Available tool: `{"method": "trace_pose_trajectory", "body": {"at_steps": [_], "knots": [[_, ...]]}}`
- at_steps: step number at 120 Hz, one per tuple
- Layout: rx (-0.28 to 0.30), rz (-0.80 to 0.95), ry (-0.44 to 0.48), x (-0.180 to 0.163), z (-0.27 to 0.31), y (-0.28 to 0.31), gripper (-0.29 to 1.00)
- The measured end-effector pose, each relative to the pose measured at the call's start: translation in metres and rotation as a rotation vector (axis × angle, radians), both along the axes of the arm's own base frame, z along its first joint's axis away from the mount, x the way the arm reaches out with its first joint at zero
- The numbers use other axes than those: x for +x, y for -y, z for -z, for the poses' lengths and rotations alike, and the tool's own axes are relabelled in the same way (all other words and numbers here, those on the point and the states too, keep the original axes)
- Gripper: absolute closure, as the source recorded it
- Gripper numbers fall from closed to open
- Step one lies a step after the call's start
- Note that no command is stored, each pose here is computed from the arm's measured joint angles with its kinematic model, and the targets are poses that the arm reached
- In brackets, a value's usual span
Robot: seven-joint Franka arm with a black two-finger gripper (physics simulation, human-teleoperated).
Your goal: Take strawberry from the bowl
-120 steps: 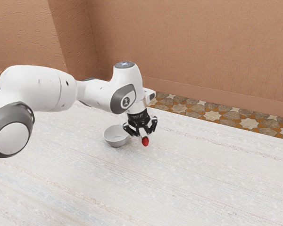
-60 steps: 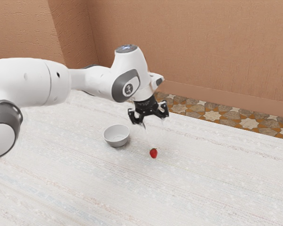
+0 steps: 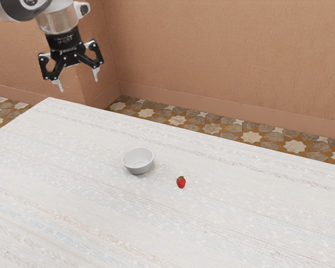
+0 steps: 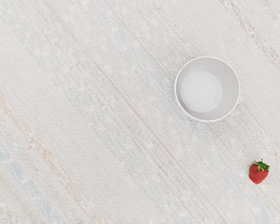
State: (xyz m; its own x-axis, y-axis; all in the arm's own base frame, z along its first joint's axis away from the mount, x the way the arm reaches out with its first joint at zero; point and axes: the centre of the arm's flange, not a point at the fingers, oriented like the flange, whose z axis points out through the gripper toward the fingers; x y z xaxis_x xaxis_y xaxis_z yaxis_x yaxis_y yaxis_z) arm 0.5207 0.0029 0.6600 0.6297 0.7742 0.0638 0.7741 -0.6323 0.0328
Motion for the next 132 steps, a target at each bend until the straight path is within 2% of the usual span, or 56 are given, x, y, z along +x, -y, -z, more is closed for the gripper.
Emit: {"method": "trace_pose_trajectory", "body": {"at_steps": [21, 32, 41, 80, 106, 132], "knots": [[-0.009, -0.069, -0.051, -0.014, 0.0, 0.008, 0.01], [0.005, -0.069, -0.052, -0.021, -0.006, -0.016, 0.01], [0.022, -0.011, -0.063, -0.025, -0.006, -0.024, 0.0], [0.027, 0.267, -0.099, -0.025, 0.017, 0.003, 0.0], [0.061, 0.353, -0.034, -0.024, -0.014, -0.005, 0.0], [0.075, 0.46, -0.044, -0.023, -0.012, -0.005, 0.0]]}}
